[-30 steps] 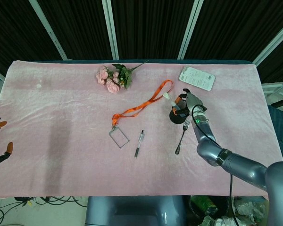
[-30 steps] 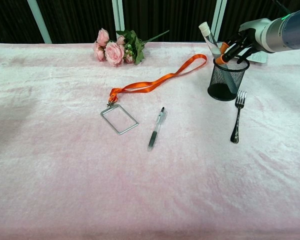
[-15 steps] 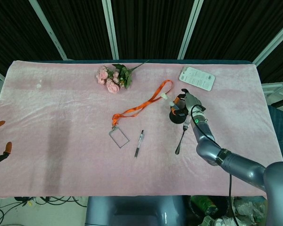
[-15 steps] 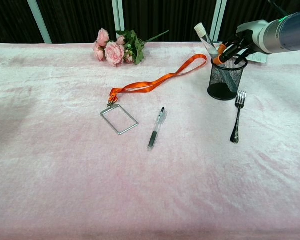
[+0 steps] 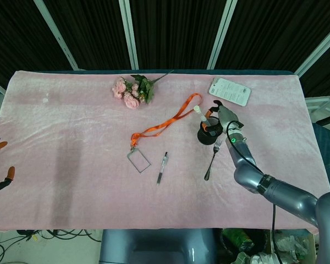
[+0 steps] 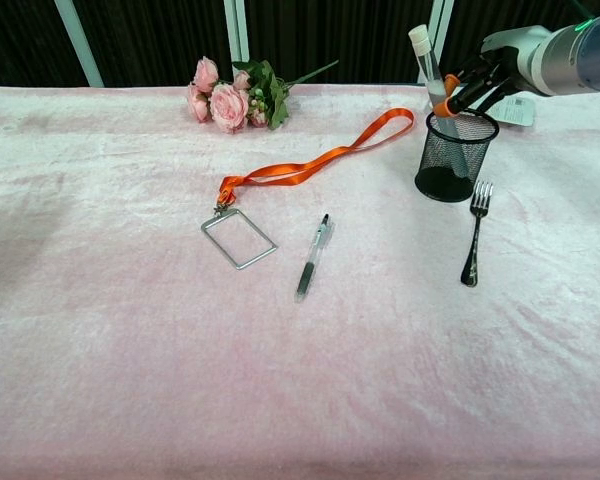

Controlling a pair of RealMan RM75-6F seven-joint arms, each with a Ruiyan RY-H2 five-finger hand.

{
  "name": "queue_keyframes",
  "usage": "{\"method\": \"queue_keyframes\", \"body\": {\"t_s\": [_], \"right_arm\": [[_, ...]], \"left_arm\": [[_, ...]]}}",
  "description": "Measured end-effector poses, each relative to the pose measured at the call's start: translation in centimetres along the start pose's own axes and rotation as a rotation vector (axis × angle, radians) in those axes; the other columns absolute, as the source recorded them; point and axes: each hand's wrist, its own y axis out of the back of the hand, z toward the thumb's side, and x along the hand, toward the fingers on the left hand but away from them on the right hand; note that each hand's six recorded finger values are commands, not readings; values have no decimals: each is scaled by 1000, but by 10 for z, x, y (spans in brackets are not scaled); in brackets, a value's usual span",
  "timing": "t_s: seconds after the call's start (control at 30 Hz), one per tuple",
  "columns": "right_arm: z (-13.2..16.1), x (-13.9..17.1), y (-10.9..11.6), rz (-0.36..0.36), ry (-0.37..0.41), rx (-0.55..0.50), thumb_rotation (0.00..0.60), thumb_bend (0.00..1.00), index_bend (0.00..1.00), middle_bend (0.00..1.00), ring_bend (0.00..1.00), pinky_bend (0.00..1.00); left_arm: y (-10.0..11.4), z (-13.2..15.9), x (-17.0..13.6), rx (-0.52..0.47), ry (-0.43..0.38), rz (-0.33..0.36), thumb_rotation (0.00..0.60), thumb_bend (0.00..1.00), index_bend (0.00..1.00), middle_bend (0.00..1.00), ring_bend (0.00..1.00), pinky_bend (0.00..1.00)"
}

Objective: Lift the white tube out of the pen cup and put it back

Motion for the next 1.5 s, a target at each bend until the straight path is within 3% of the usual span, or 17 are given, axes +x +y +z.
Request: {"method": "queue_keyframes", "body": {"t_s": [0.4,0.63,0.8,1.13,1.33,1.5], "right_arm": [[12,17,12,-8,85,129,600,338,606,53,120,194],[34,38,21,-11,165,94,600,339,606,53,122,193],[52,50,36,3,215,-68,600,344,606,53,124,193],[87,92,76,121,355,-435,600,344,607,54,127,193],[111,128,119,155,506,-723,600,322,612,53,126,193],[113,169,173,116,709,-1002,600,322,624,54,126,193]], "left_arm": [[1,0,-2,-5,1,-8,600,387,175,109,5,71],[0,1,-3,-10,-1,-12,600,387,175,109,5,72],[1,1,-3,-12,0,-12,600,387,175,109,5,73],[4,0,-5,-21,4,-7,600,387,174,109,5,74],[6,-1,-7,-23,11,-6,600,387,174,109,5,74],[6,1,-8,-32,11,-10,600,388,172,106,5,75]]}}
